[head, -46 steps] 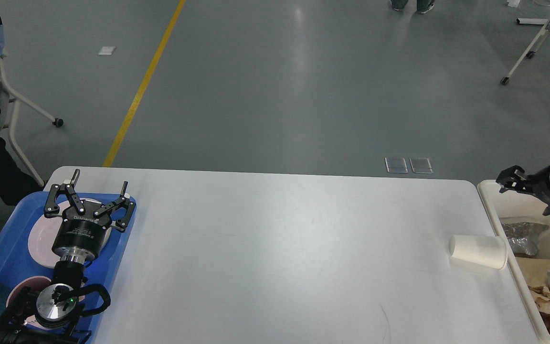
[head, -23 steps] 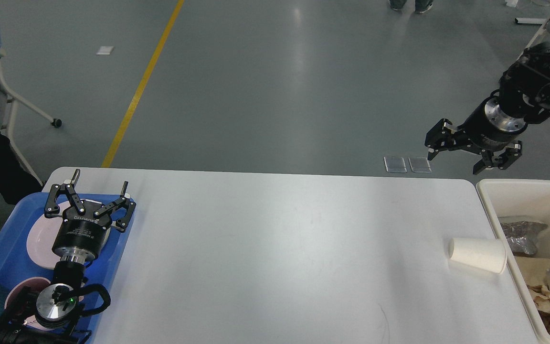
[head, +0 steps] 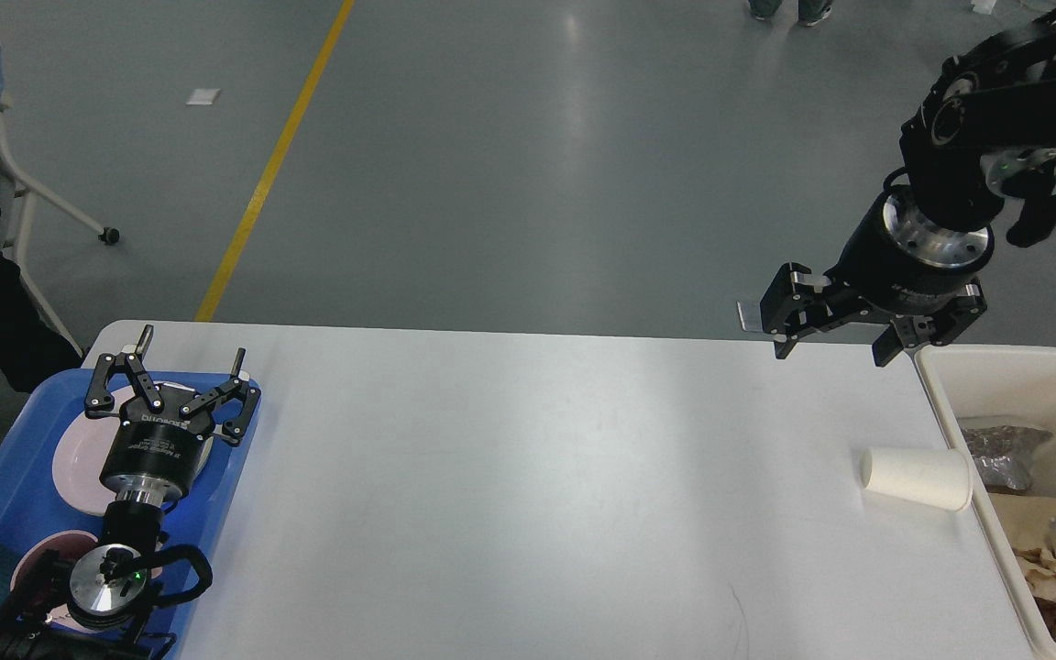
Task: Tidy desktop
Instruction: 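Raise the right gripper and move it toward the white paper cup, then lower the right gripper and grasp the white paper cup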
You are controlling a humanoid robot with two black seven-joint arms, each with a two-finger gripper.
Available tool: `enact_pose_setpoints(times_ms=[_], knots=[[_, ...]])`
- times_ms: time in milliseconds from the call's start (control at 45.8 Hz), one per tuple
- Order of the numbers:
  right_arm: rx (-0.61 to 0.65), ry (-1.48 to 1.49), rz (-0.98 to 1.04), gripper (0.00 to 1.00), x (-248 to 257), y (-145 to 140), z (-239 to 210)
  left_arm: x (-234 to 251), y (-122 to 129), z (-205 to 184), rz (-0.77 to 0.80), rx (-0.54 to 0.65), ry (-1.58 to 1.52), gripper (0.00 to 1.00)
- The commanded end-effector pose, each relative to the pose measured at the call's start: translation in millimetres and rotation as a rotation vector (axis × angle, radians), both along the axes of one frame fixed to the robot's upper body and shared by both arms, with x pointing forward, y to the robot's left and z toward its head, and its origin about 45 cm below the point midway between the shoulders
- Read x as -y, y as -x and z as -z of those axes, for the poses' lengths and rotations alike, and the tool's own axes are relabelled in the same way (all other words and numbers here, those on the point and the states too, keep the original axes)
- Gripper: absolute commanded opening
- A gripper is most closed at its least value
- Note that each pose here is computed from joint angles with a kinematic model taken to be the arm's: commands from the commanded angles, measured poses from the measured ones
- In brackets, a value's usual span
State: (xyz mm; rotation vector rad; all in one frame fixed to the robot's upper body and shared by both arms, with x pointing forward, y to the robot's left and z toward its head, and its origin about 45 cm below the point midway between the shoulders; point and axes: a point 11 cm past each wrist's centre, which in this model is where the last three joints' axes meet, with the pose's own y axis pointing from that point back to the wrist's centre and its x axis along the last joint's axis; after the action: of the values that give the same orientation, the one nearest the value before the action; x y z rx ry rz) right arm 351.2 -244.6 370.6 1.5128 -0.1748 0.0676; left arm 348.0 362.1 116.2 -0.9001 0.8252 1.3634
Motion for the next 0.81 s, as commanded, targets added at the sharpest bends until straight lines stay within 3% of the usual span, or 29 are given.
enact_pose_setpoints(times_ms=[0,328,612,787], knots=[[-0.009,0.0,-0.006,0.98,-2,11,-9,0,0,0,0.001,0.0,-0.001,0.96],[0.046,-0.032,0.126,0.96,32,-3,16,0,0,0,-0.001,0.0,0.001,0.96],[0.075,-0.165,0.705,0.95,95,-3,115,0,0,0,0.001,0.0,0.001,0.96],[0.135,-0.249,1.034,0.78,136,-10,149,0,0,0,0.001,0.0,0.001,0.96]])
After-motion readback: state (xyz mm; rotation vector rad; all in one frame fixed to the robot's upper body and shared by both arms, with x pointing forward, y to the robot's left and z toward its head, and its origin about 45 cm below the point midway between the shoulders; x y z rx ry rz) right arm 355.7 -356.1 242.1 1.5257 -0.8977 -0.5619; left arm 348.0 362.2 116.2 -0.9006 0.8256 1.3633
